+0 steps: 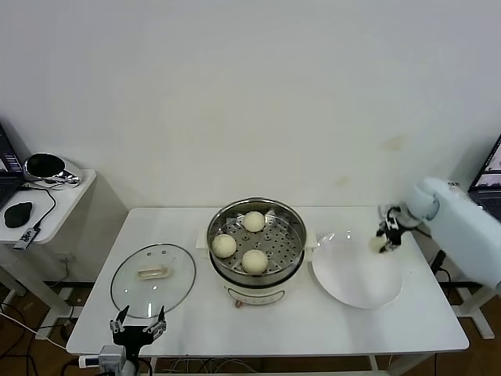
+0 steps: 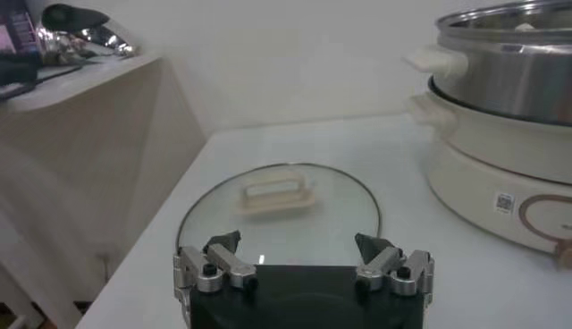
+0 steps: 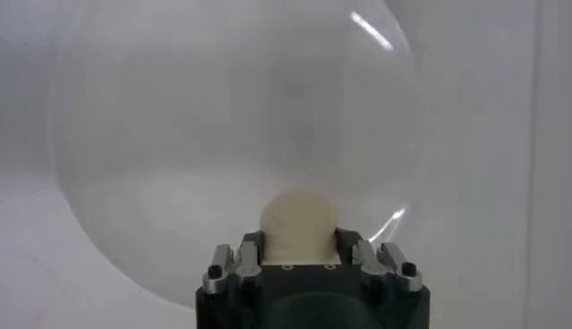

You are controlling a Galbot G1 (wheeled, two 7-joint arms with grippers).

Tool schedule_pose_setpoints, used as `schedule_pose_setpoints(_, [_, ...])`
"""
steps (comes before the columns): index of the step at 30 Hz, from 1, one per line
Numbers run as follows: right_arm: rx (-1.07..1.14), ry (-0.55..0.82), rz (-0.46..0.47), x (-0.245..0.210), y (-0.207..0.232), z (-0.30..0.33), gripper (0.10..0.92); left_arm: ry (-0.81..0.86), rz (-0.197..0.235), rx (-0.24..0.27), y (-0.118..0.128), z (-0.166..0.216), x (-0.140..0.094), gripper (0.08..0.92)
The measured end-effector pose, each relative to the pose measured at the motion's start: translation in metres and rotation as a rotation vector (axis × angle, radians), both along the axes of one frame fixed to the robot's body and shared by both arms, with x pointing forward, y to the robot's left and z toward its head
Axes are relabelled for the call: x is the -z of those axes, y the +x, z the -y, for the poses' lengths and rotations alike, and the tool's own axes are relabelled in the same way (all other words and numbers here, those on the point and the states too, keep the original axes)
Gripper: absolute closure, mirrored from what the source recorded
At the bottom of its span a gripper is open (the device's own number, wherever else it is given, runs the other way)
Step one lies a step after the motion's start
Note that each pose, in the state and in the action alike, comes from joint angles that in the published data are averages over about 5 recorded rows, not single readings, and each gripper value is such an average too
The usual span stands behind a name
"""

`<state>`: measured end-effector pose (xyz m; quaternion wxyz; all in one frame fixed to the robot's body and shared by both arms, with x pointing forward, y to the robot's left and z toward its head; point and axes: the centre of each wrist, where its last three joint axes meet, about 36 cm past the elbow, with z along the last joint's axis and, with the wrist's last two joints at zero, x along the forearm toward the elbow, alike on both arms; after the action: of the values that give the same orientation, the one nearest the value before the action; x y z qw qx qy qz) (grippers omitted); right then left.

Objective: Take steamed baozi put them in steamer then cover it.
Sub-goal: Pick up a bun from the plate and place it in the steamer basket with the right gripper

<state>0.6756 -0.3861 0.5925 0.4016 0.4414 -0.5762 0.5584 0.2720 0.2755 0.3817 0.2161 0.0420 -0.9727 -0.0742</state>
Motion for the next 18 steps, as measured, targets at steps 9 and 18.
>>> schedule_pose_setpoints(9, [-0.095,0.052,0.001,-0.101,0.003,-0.076,0.521,0.042,0.02,0.001,0.005,-0.005,-0.01,0.177])
schedule_pose_setpoints(18, [-0.155,0.063,-0.048,-0.142,0.005,-0.154,0.521,0.066,0.034,0.0,0.008,-0.008,-0.016,0.177])
